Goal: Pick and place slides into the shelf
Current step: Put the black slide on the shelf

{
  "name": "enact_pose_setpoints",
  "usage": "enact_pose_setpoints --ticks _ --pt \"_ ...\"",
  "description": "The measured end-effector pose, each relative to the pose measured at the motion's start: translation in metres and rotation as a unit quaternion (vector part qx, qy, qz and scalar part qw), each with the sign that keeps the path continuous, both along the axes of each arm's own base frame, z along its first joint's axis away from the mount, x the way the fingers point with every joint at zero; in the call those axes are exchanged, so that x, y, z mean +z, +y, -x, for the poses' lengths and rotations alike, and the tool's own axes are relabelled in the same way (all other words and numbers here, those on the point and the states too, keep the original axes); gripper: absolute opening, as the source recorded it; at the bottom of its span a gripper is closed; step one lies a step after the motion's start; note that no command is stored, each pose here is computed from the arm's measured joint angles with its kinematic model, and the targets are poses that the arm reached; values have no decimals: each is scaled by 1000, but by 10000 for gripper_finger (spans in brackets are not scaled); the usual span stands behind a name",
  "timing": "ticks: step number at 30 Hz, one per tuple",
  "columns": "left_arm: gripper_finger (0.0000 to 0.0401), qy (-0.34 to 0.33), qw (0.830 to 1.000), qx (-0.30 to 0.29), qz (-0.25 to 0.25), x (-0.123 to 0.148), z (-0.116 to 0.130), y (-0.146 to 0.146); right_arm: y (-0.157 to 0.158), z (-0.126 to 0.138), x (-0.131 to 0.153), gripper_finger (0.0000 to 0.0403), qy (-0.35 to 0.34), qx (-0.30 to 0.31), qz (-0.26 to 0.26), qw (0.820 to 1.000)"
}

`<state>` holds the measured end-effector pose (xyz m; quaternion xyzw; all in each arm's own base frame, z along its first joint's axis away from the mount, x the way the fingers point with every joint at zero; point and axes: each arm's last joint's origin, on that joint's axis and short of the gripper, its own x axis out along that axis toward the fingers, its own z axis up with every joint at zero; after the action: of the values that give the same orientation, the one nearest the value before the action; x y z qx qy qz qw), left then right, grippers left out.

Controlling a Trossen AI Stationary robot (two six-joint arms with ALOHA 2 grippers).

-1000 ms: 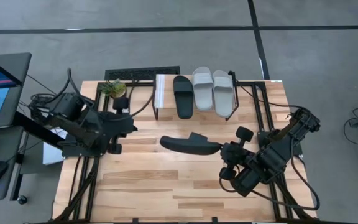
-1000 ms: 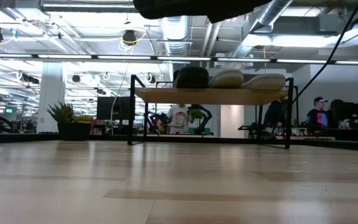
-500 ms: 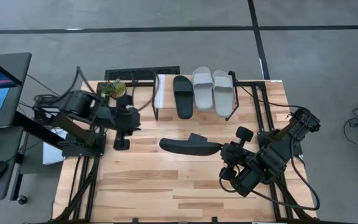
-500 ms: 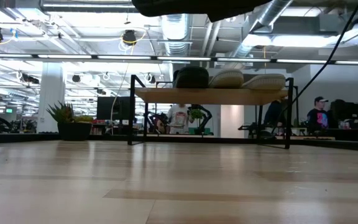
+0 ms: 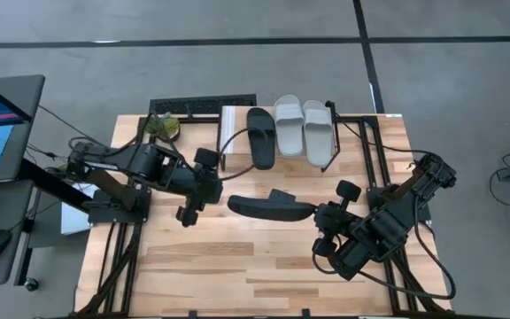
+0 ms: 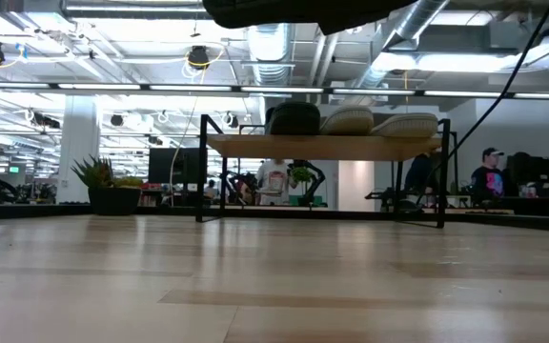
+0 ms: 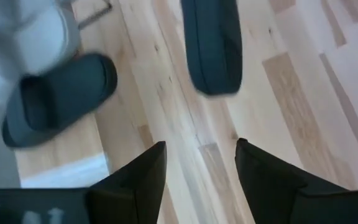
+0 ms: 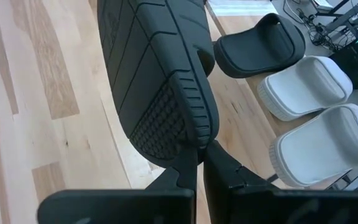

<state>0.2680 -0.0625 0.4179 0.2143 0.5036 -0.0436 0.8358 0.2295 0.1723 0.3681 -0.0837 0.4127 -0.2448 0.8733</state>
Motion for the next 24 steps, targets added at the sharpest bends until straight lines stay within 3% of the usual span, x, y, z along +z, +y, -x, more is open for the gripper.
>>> enact_pose_setpoints --ticks 10,24 --pt "180 -35 998 -51 -21 4 -9 -1 -3 -2 0 0 4 -2 2 1000" --pt "180 -41 996 -76 16 -3 -16 -2 -15 -11 0 0 14 -6 23 1000"
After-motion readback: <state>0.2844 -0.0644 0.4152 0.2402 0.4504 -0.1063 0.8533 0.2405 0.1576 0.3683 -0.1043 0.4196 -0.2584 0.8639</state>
